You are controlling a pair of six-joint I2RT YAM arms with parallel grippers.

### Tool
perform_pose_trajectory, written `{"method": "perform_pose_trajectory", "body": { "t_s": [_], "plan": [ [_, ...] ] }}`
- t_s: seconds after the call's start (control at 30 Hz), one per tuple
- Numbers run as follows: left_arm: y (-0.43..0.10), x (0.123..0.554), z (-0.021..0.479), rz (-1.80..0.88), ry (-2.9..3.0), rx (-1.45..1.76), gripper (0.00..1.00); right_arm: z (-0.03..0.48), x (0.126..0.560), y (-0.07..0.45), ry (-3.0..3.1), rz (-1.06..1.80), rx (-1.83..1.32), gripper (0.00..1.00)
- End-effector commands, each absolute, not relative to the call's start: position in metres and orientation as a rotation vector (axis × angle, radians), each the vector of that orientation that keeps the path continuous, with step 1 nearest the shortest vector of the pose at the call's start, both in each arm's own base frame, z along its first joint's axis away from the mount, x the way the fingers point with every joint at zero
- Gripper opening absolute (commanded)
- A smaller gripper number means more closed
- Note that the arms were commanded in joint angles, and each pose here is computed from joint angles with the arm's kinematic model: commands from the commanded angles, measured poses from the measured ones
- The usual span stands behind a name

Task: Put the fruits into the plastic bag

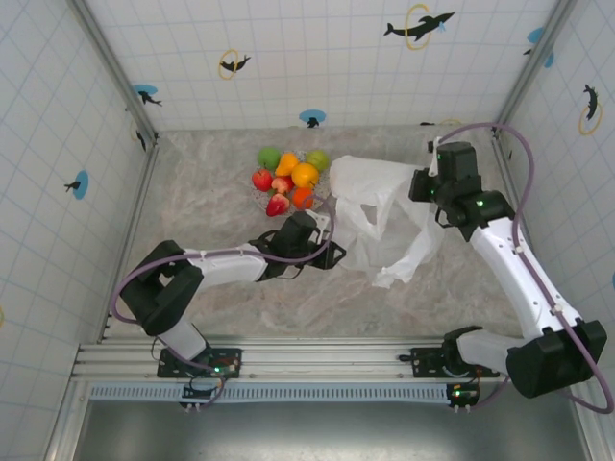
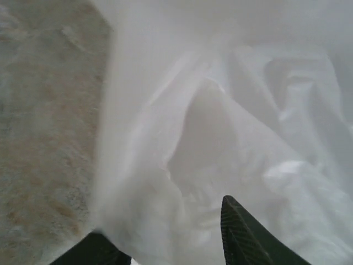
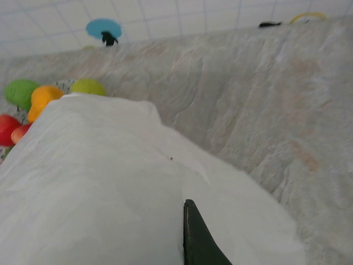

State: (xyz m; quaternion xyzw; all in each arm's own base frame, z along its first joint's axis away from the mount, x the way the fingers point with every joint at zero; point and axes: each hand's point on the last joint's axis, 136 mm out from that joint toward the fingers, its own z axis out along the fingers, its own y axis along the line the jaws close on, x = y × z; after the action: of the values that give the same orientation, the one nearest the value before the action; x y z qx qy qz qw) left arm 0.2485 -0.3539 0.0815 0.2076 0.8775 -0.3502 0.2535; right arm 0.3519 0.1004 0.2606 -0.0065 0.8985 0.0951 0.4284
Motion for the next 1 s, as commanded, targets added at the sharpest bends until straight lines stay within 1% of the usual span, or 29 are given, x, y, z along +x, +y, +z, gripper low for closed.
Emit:
{"method": "perform_pose_trajectory", "body": {
  "t_s": [0.0, 0.13, 0.17, 0.27, 0.37, 0.47, 0.57, 0.7, 0.83, 0.97],
  "plan": [
    [-0.348, 0.261, 0.093, -0.814, 2.318, 0.596, 0.64, 0.254, 0.345, 0.113, 2.285, 0.322, -0.046, 0.00],
    [-0.339, 0.260, 0.106, -0.686, 2.225, 0.625, 0.88, 0.246, 0.333, 0.118, 2.325, 0.359, -0.033, 0.00],
    [-0.340, 0.259, 0.110, -0.662, 2.201, 0.639, 0.91, 0.245, 0.331, 0.121, 2.327, 0.381, -0.024, 0.00],
    [-0.354, 0.252, 0.120, -0.617, 2.127, 0.714, 0.94, 0.247, 0.326, 0.128, 2.324, 0.429, -0.006, 0.00],
    [-0.367, 0.244, 0.126, -0.565, 2.064, 0.789, 0.96, 0.250, 0.326, 0.130, 2.322, 0.420, 0.002, 0.00],
    [-0.369, 0.243, 0.136, -0.505, 2.010, 0.781, 0.96, 0.250, 0.325, 0.133, 2.324, 0.418, -0.003, 0.00],
    [-0.361, 0.241, 0.148, -0.351, 1.943, 0.771, 0.96, 0.246, 0.325, 0.133, 2.342, 0.400, -0.007, 0.00],
    [-0.356, 0.222, 0.167, -0.210, 1.832, 0.818, 0.96, 0.245, 0.325, 0.135, 2.348, 0.393, -0.011, 0.00],
    [-0.372, 0.202, 0.189, -0.196, 1.713, 0.909, 0.95, 0.244, 0.324, 0.142, 2.356, 0.413, -0.027, 0.00],
    [-0.399, 0.193, 0.189, -0.230, 1.661, 1.041, 0.93, 0.244, 0.324, 0.143, 2.352, 0.417, -0.031, 0.00]
  ]
}}
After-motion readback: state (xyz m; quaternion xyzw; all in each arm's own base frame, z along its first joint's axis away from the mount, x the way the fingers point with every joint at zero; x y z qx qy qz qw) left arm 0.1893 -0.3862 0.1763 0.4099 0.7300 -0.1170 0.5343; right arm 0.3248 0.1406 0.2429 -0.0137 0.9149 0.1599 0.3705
